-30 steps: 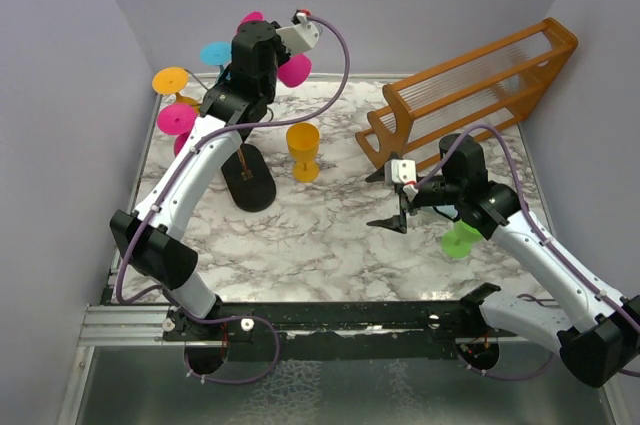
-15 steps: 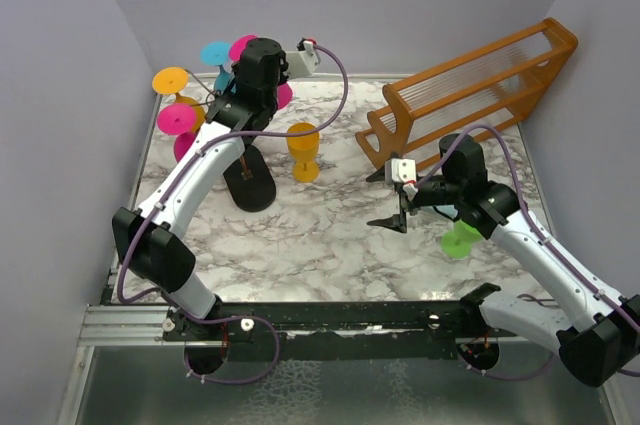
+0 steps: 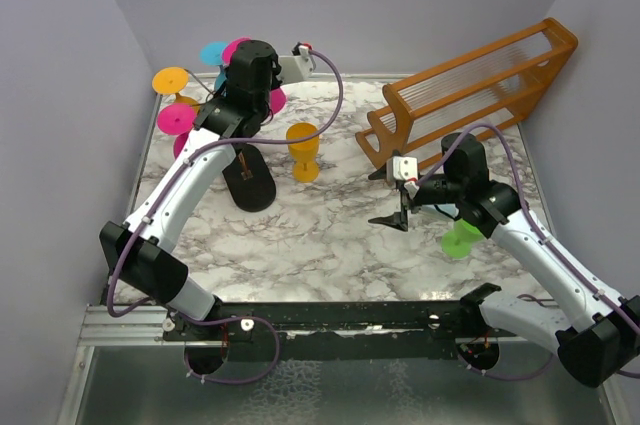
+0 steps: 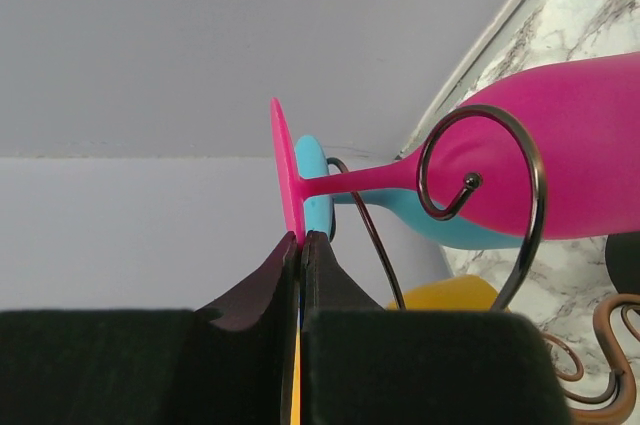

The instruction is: Place the wine glass upside down on the wine glass rack

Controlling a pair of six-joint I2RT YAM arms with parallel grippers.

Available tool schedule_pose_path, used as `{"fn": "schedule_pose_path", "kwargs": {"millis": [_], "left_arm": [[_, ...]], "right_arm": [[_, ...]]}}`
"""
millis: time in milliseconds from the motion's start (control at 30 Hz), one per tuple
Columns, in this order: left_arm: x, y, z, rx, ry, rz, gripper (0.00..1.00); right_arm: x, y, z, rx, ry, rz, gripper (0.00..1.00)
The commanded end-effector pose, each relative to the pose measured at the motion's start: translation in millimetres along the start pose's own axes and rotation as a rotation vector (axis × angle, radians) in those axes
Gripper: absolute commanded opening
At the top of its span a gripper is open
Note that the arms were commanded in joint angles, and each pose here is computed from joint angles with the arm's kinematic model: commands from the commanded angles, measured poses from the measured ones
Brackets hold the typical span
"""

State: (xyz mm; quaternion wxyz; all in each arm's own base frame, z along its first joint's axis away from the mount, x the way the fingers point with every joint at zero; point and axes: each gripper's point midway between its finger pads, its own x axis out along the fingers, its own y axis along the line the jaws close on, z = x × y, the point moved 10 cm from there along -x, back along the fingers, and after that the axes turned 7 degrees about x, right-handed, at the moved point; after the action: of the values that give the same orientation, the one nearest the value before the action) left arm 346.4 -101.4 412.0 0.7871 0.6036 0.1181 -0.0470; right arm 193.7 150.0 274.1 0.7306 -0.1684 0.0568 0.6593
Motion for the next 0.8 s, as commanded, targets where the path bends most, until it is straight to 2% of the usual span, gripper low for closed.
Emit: {"fn": "schedule_pose_path", "kwargs": {"millis": [0, 767], "left_arm": [[-11.1, 3.0, -4.7, 0.025, -0.018, -0.018, 0.00], [-31.8, -1.0, -5.1, 0.065, -0.089, -0.133, 0.00]], "right_arm": [[-1.8, -2.0, 2.0, -0.010, -0.016, -0.015, 0.92], [-3.4, -3.7, -0.2, 0.006, -0.021, -0.012, 0.92]]}}
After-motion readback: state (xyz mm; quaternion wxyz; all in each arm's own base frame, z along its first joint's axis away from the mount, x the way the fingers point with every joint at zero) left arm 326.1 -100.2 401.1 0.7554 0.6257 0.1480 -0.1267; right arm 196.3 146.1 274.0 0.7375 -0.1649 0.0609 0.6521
